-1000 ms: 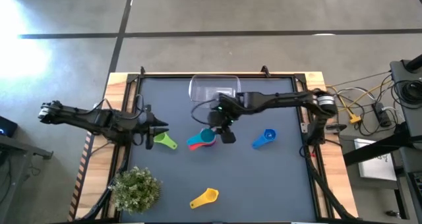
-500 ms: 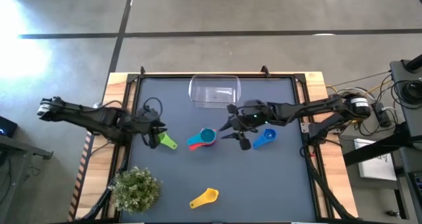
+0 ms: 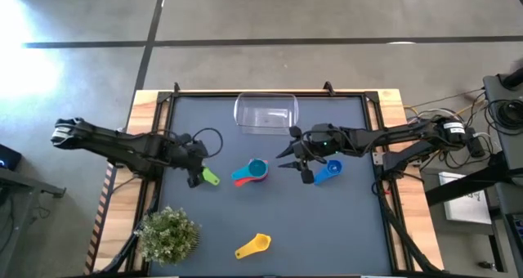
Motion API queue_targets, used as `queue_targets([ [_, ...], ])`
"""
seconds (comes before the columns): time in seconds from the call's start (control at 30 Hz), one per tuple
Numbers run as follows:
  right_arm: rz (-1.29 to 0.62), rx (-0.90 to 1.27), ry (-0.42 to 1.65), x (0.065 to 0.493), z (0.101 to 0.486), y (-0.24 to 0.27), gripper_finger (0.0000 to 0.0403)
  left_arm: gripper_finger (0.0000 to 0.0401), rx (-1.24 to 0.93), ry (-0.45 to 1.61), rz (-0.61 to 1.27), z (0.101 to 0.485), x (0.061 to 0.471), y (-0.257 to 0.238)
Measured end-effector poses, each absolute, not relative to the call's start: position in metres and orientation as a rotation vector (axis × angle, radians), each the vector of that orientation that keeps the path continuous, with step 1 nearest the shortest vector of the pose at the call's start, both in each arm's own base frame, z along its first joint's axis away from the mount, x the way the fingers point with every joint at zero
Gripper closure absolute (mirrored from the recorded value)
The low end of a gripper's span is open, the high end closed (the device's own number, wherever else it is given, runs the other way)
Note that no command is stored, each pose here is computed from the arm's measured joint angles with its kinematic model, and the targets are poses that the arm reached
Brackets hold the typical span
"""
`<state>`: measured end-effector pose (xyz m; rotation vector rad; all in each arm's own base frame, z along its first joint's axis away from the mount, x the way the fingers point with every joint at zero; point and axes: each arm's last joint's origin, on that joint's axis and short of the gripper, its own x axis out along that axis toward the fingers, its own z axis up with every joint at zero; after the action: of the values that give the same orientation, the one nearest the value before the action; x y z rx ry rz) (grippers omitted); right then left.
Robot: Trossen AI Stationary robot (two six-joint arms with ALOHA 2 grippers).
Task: Nest measuring cups in basket
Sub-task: Stack the green measuring cup on top of the light blue measuring cup
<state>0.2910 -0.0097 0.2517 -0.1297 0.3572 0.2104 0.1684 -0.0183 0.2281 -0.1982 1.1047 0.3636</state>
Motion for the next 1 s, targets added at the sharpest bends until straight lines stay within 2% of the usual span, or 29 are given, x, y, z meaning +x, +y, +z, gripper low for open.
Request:
queue_targets([
  [0.13, 0.209, -0.122, 0.357, 0.291, 0.252, -0.010, 0.0271, 0.0167, -0.237, 1.196, 0.293, 0.214, 0.168, -0.021],
  [0.27, 0.208, -0.124, 0.347, 0.291, 0.253, -0.010, 0.0271, 0.0146, -0.253, 1.228, 0.344, 0.206, 0.169, -0.019],
  [0.7, 0.204, -0.085, 0.355, 0.291, 0.251, -0.009, 0.0271, 0.0174, -0.490, 1.183, 0.576, 0.193, 0.188, 0.015],
  [1.0, 0.217, -0.085, 0.369, 0.290, 0.248, -0.005, 0.0271, 0.0192, -0.590, 1.204, 0.672, 0.186, 0.190, 0.017],
])
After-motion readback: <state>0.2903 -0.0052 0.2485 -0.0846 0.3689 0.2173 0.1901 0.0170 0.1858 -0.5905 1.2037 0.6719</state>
